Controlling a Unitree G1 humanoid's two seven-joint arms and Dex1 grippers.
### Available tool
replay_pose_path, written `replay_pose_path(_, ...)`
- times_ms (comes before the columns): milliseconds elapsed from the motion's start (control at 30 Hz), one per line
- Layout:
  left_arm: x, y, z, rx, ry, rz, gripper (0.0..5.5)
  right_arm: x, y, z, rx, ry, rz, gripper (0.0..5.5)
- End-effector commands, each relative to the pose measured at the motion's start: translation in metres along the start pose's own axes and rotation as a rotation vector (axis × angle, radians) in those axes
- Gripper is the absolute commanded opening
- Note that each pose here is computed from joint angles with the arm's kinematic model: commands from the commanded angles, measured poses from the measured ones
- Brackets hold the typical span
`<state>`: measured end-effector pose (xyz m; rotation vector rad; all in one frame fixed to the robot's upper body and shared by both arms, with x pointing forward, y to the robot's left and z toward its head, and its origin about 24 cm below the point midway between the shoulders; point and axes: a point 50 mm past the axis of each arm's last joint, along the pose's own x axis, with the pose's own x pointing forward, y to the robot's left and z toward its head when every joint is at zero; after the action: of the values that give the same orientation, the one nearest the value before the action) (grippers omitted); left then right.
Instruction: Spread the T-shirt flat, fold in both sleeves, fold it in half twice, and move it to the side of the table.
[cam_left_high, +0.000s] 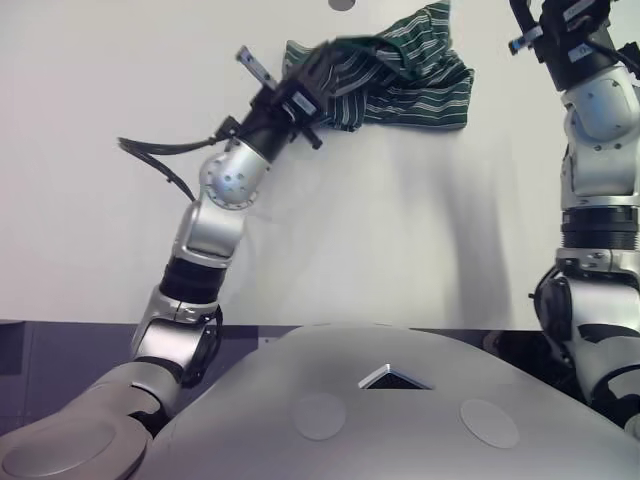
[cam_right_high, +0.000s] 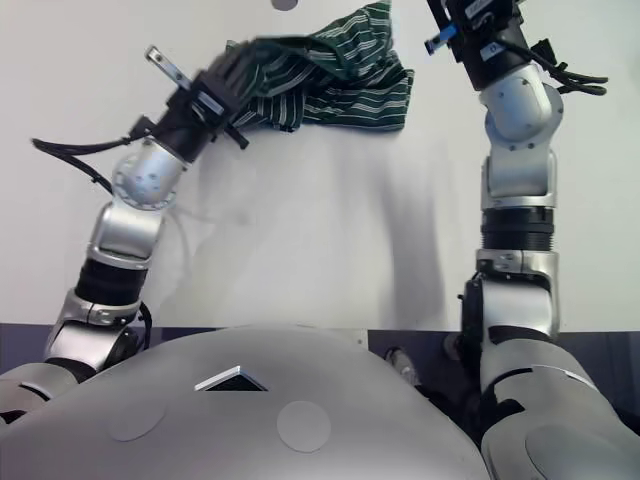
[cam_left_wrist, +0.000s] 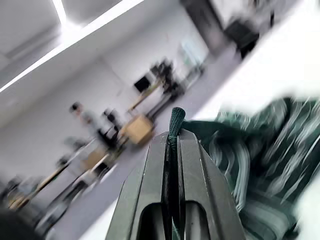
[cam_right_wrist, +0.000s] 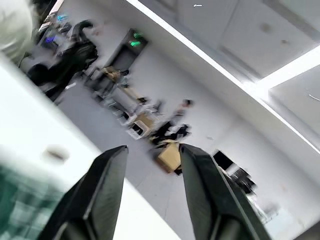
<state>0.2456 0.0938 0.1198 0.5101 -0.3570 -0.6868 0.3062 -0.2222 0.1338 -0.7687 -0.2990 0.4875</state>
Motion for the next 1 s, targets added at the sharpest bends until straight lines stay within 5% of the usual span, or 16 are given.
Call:
replay_pose_path(33, -0.019, -0.029, 0.002, -0.108, -0.006, -0.255, 0.04, -0.004, 0.008, -0.014, -0.148, 0.043, 0.308, 1.91)
replay_pose_path(333, -0.023, -0.038, -0.001, -0.149, 0.013, -0.29, 0.04, -0.009, 0.076, -0.03, -0.304, -0.039, 0.609, 1.91)
replay_pose_path(600, -0.024, -0.039, 0.0, -0.155, 0.01, -0.271, 0.04, -0.003, 0.09, -0.051, -0.342, 0.041, 0.258, 1.91)
replay_pose_path(1000, -0.02, -0.042, 0.004, -0.169, -0.005, -0.259, 0.04, 0.01, 0.103, -0.061, -0.363, 0.108, 0.162, 1.91)
